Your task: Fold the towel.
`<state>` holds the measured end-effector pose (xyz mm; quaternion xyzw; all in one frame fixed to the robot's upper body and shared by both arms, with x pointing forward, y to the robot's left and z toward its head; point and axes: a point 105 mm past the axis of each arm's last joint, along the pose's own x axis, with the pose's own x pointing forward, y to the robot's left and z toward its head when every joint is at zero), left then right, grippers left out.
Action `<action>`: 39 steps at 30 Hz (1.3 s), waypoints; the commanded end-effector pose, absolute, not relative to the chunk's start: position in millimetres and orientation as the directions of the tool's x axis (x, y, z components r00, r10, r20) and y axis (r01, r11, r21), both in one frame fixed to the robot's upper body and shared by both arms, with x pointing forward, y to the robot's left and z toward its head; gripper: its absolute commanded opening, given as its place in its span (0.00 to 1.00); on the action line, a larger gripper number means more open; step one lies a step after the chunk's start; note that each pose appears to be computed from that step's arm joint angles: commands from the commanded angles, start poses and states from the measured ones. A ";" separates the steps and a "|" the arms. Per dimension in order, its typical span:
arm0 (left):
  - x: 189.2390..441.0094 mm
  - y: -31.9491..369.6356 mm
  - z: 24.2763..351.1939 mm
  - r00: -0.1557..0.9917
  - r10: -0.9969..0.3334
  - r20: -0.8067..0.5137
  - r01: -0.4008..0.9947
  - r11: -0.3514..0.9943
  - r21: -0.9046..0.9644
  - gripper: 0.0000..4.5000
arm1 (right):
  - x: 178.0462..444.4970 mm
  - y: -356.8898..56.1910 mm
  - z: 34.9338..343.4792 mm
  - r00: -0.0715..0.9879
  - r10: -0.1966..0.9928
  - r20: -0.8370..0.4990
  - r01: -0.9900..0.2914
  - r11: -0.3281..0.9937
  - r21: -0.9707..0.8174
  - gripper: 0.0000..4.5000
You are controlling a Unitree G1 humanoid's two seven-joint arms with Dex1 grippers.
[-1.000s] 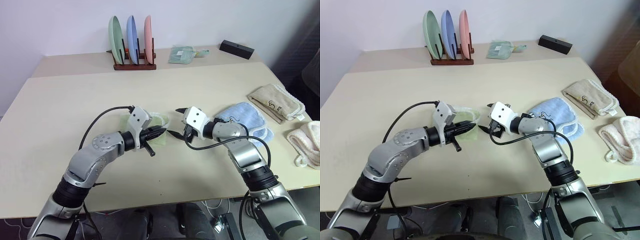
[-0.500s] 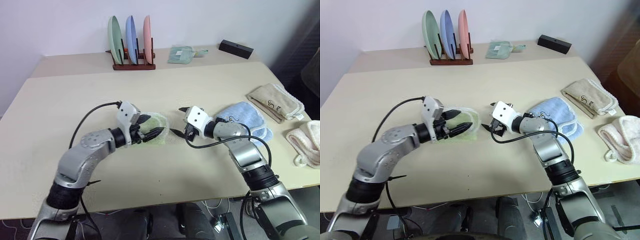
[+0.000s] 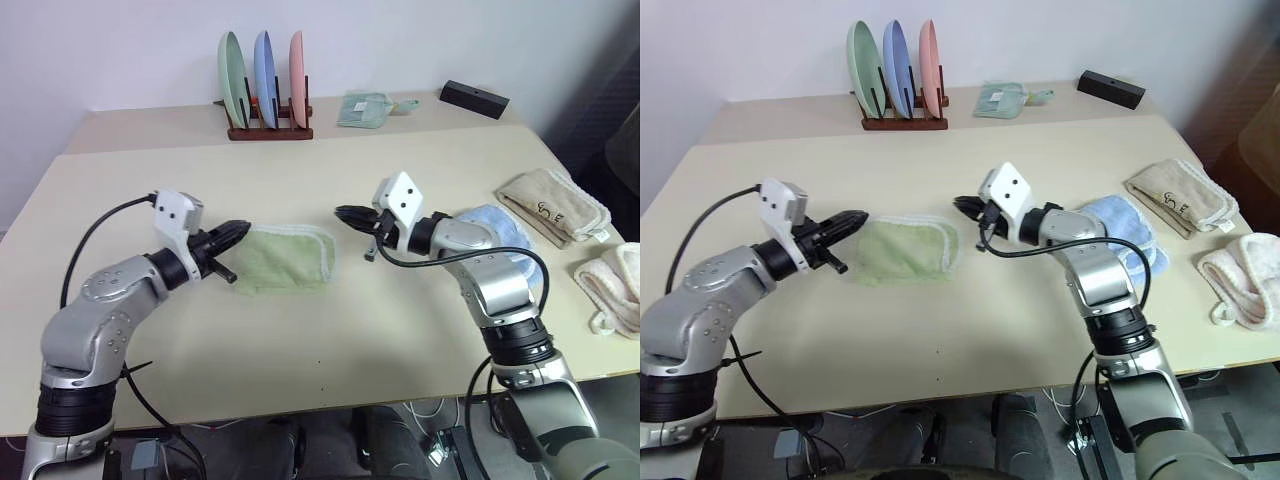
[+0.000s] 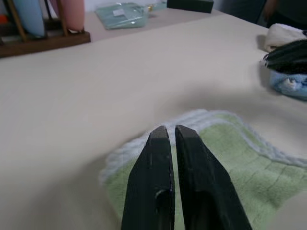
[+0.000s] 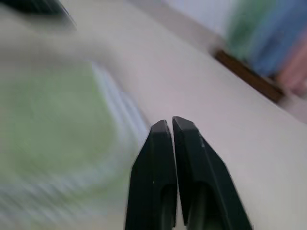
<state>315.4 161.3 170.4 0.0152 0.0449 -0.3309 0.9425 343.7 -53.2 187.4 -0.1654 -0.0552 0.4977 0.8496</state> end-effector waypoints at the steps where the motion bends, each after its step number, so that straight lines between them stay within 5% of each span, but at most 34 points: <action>1: 319.3 146.3 170.1 0.756 -0.652 -0.061 0.653 0.758 -0.007 0.00 | 338.8 -22.6 187.2 0.451 0.891 -0.055 -0.861 0.418 -0.290 0.00; 5: 337.0 151.9 140.5 0.794 -0.597 -0.112 0.596 0.802 -0.051 0.00 | 353.9 -1.5 140.1 0.485 0.853 -0.193 -0.864 0.432 -0.261 0.00; 13: 331.4 151.8 86.2 0.793 -0.584 -0.172 0.580 0.811 -0.075 0.00 | 355.6 -12.4 63.0 0.518 0.777 -0.358 -0.855 0.466 -0.226 0.00; 22: 331.3 157.0 104.9 0.818 -0.572 -0.063 0.566 0.819 -0.090 0.00 | 353.0 -14.8 100.2 0.520 0.827 -0.216 -0.843 0.455 -0.288 0.00; 25: 328.4 168.3 132.1 0.831 -0.555 0.028 0.553 0.821 -0.138 0.00 | 349.1 -20.7 128.7 0.503 0.852 -0.147 -0.841 0.444 -0.308 0.18; 28: 321.9 190.4 141.6 0.861 -0.508 0.018 0.502 0.846 -0.178 0.19 | 340.8 -29.7 149.1 0.479 0.869 -0.123 -0.838 0.411 -0.359 0.50; 32: 310.2 214.2 125.6 0.901 -0.423 -0.092 0.379 0.873 -0.307 0.62 | 337.1 -39.8 165.1 0.491 0.864 -0.113 -0.813 0.409 -0.415 0.95; 35: 305.3 213.4 123.8 0.907 -0.413 -0.084 0.335 0.827 -0.451 0.95 | 333.2 -40.4 165.3 0.480 0.867 -0.134 -0.810 0.379 -0.447 1.00; 39: 301.5 199.0 117.7 0.885 -0.454 -0.101 0.318 0.748 -0.582 0.95 | 323.9 -36.0 168.3 0.439 0.886 -0.150 -0.812 0.319 -0.489 1.00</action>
